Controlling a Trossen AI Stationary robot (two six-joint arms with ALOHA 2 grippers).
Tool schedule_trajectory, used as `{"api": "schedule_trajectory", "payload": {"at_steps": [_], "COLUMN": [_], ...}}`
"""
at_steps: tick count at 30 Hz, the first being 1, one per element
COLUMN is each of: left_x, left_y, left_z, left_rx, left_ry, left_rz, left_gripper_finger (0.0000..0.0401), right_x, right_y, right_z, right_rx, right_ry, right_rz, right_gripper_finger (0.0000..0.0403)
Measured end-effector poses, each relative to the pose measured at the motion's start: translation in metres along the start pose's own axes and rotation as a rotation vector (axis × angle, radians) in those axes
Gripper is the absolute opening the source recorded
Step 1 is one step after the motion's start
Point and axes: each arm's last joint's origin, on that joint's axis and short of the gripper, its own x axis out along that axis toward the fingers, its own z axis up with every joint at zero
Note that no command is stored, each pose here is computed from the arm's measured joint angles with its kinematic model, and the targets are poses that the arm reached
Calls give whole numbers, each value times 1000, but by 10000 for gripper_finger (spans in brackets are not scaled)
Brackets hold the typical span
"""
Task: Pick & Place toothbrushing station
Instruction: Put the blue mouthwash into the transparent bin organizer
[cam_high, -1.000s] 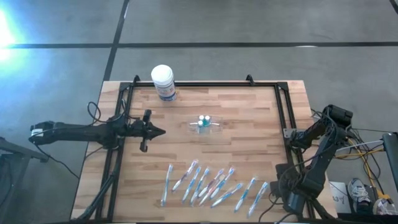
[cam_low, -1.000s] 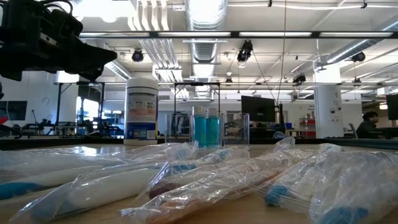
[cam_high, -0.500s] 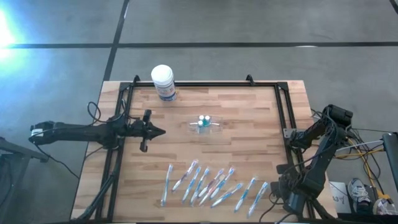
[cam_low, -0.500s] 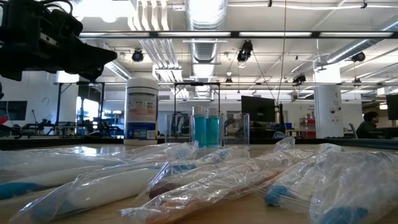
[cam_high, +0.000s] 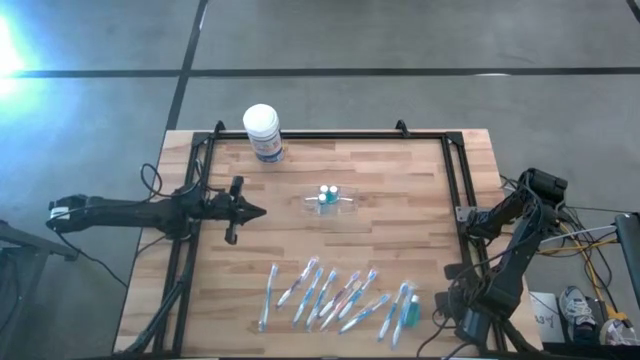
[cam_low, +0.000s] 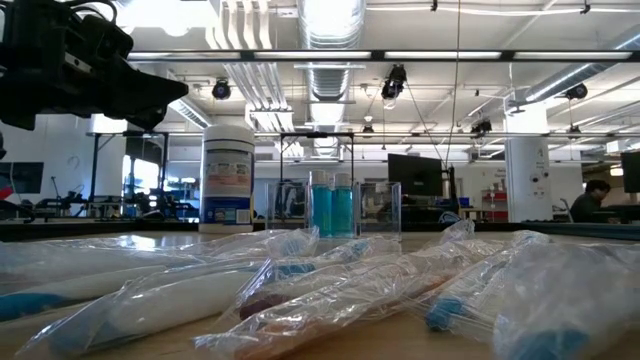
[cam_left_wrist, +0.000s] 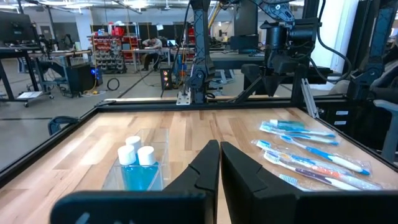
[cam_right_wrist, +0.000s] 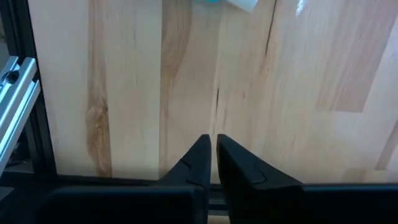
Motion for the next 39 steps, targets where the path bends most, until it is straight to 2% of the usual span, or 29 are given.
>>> {"api": "schedule_trajectory", "payload": {"at_steps": [6,10,13,15,17,23,28,34,36,39], "left_x": [0,0,0,0,0,0,0,0,0,0], "left_y": [0,0,0,0,0,0,0,0,0,-1], "left_z": [0,0,0,0,0,0,0,-1,-1,-3], "left_rx": [-2,-2,-5,-15,-30,-72,-84,-105,-117,-123], "left_ry": [0,0,0,0,0,0,0,6,13,33], "left_rz": [0,0,0,0,0,0,0,1,-4,-29], "left_gripper_finger": [21,21,21,21,21,21,21,21,21,21], "right_x": [-1,-5,-6,-5,-3,0,1,12,18,29], "right_y": [-1,1,-4,-9,-13,-12,-12,-8,-3,1], "right_z": [2,12,27,35,42,48,48,52,57,62], "right_rx": [56,112,258,369,426,510,701,1010,1059,1090], "right_ry": [-11,-117,-181,-176,-152,-144,-126,-125,-126,-121], "right_rz": [0,23,35,55,92,159,183,325,378,369], "right_gripper_finger": [11,14,20,26,36,74,119,180,199,222]}}
